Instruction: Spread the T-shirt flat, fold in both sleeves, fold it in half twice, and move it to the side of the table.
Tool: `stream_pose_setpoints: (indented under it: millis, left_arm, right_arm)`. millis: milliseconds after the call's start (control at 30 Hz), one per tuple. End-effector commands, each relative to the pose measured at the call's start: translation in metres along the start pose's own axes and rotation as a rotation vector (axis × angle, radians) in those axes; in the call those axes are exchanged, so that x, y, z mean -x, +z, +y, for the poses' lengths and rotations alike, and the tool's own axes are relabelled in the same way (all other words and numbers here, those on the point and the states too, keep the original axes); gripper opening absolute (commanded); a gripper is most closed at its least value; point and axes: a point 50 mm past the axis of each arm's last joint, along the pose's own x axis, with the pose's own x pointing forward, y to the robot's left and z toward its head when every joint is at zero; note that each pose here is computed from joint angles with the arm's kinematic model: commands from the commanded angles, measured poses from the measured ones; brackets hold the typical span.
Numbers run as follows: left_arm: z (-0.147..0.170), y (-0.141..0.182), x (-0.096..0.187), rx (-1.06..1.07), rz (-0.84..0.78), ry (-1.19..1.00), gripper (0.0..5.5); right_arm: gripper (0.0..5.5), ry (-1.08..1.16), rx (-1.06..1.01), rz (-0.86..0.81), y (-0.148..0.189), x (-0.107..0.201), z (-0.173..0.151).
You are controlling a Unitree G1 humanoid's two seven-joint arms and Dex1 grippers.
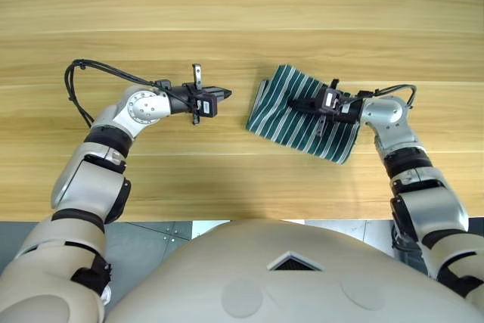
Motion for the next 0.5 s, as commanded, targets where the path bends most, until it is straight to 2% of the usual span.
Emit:
stream_pose_setpoints:
  millis: [33,133,233,367,500]
  left_arm:
    - [-0.002,-0.004,0.001,0.01,0.03,-0.006,0.0]
    - [-0.004,-0.007,0.002,0.053,0.04,0.032,0.0]
    - [-0.005,-0.01,0.003,0.127,0.039,0.089,0.0]
    - [0.0,-0.018,0.007,0.237,0.065,0.206,0.0]
    - [0.007,-0.026,0.009,0.35,0.098,0.318,0.0]
  right_arm:
    - [0.03,-0.221,-0.142,0.399,-0.058,0.03,-0.002]
    - [0.03,-0.555,-0.252,0.611,-0.081,0.066,-0.019]
    - [0.03,-0.772,-0.349,0.753,-0.098,0.1,-0.018]
    - [0.03,-0.93,-0.388,0.856,-0.107,0.129,-0.017]
    - [0.03,-1.025,-0.401,0.847,-0.105,0.142,-0.024]
